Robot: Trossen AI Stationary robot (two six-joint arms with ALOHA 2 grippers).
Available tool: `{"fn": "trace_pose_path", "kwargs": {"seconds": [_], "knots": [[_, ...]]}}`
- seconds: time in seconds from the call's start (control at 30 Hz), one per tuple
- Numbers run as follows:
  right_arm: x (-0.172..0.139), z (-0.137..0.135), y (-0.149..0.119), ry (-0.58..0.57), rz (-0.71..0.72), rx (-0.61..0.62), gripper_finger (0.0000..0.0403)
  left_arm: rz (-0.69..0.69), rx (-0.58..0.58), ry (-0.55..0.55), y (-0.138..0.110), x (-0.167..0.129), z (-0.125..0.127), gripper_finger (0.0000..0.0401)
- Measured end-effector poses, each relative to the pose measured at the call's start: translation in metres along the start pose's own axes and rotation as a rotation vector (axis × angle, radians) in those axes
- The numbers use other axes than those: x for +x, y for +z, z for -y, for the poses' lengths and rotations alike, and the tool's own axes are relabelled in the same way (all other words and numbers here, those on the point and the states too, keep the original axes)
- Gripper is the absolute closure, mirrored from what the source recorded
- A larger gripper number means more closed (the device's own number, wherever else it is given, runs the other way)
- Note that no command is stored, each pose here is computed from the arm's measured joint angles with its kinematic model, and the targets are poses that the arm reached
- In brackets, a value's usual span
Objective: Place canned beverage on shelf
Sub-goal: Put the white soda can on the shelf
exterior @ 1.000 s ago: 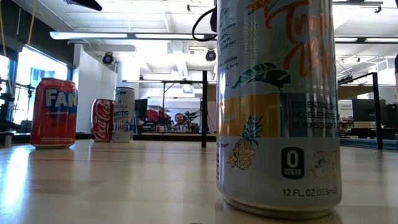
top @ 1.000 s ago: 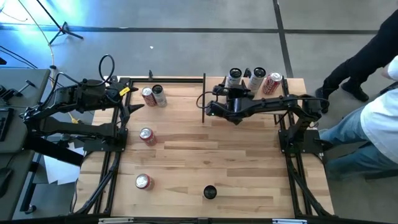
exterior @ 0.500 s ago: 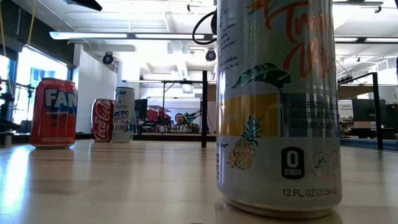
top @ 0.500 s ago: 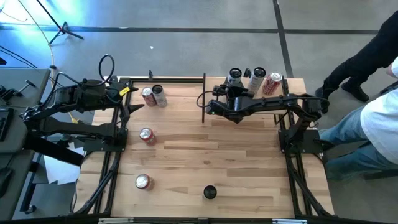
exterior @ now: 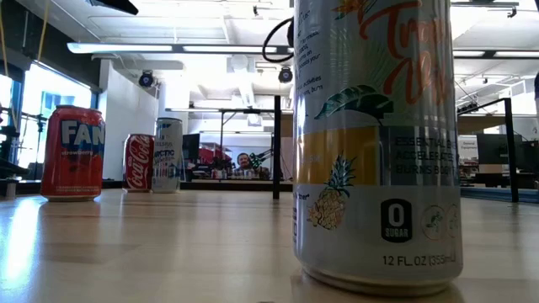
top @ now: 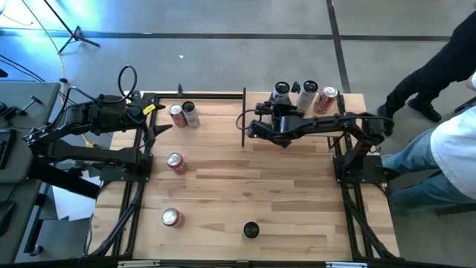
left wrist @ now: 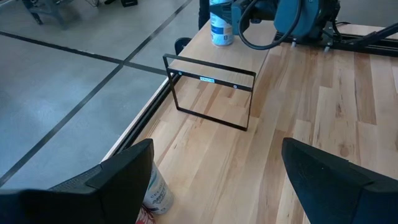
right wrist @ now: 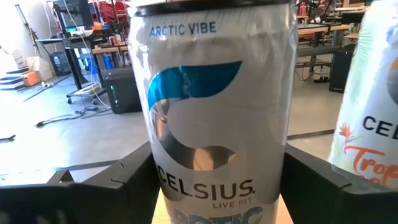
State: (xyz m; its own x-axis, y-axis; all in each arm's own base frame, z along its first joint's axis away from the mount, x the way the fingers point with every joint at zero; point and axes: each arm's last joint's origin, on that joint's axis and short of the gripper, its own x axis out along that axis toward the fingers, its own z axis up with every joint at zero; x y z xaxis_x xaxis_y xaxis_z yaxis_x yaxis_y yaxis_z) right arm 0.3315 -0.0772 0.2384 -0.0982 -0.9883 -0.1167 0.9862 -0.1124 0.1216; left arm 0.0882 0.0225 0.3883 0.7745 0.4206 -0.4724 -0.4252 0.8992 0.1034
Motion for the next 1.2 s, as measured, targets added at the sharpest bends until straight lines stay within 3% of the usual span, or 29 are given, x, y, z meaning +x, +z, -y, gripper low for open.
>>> {"fn": "trace_pose_path", "kwargs": {"seconds": [1.2], "knots": [[0.004, 0.014, 0.002, -0.033, -0.013, -0.001, 0.0144, 0.0, 0.0, 0.0, 0.0, 0.0, 0.0, 0.0066]]}}
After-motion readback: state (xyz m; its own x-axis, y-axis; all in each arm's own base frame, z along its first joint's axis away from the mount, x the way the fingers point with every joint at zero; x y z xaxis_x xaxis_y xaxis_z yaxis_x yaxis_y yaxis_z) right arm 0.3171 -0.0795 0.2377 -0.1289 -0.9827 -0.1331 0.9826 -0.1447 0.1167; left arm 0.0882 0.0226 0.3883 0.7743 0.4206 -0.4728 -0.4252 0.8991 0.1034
